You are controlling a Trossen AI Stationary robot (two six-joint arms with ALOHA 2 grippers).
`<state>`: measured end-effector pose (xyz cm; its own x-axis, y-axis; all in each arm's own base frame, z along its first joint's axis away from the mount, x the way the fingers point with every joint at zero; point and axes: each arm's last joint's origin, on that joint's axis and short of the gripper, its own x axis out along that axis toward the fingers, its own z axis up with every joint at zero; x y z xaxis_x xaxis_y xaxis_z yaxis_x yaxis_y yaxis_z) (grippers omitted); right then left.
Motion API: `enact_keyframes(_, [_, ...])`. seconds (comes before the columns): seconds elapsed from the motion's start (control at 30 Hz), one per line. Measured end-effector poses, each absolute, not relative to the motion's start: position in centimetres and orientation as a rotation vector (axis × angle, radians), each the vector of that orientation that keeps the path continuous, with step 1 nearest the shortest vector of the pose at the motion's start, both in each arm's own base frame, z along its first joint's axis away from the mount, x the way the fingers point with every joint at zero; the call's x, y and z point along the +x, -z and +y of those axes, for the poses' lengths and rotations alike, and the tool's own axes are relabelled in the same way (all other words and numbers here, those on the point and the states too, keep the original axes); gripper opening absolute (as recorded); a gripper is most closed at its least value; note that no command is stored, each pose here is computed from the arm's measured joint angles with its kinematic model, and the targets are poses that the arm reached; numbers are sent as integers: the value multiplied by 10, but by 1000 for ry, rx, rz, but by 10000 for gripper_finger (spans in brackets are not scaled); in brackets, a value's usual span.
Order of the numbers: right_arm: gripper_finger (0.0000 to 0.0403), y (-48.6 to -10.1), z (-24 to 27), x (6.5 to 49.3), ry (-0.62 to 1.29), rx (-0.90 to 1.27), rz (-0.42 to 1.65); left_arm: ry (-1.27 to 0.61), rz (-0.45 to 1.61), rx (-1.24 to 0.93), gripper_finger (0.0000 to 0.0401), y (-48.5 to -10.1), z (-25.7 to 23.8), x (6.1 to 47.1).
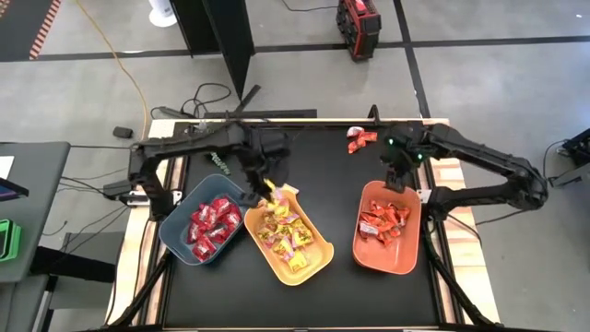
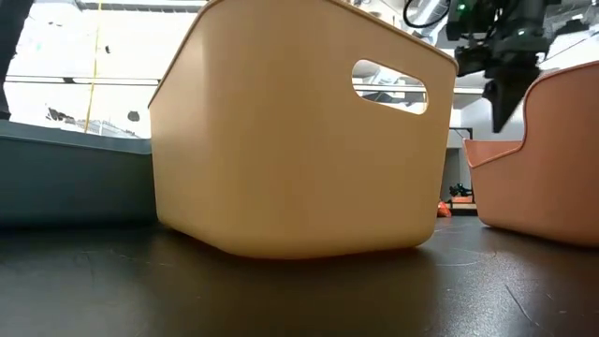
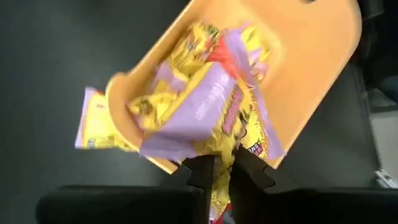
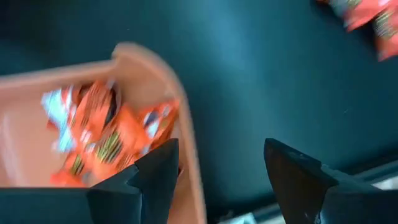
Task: Sort candy
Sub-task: Put the yellow candy into the yellow bin, then put the orange chocolate into the orange bin
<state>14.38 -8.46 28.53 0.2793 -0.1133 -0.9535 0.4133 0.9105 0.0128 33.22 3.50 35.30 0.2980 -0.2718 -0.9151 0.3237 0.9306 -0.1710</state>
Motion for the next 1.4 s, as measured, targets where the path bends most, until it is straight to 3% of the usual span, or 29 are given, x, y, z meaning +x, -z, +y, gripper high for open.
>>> enact_keyframes(0.13, [253, -290, -101, 148, 444, 285, 1105, 366, 1243, -21, 88, -336, 32, 333])
enact_keyframes(0.37, [255, -291, -130, 169, 547, 327, 946, 325, 1277, -105, 247, -324, 32, 334])
enact_keyframes(0.47, [256, -287, -151, 184, 599, 377, 900, 290, 1276, -74, 289, -326, 34, 335])
enact_keyframes(0.6, [256, -276, -187, 203, 700, 517, 896, 139, 1231, -38, 297, -336, 46, 338])
enact_keyframes(0.93, [256, -218, -260, 207, 811, 825, 1233, -53, 1136, -132, 288, -342, 82, 340])
enact_keyframes(1.4, [255, -182, -272, 223, 762, 928, 1313, -340, 819, -253, 287, -357, 160, 338])
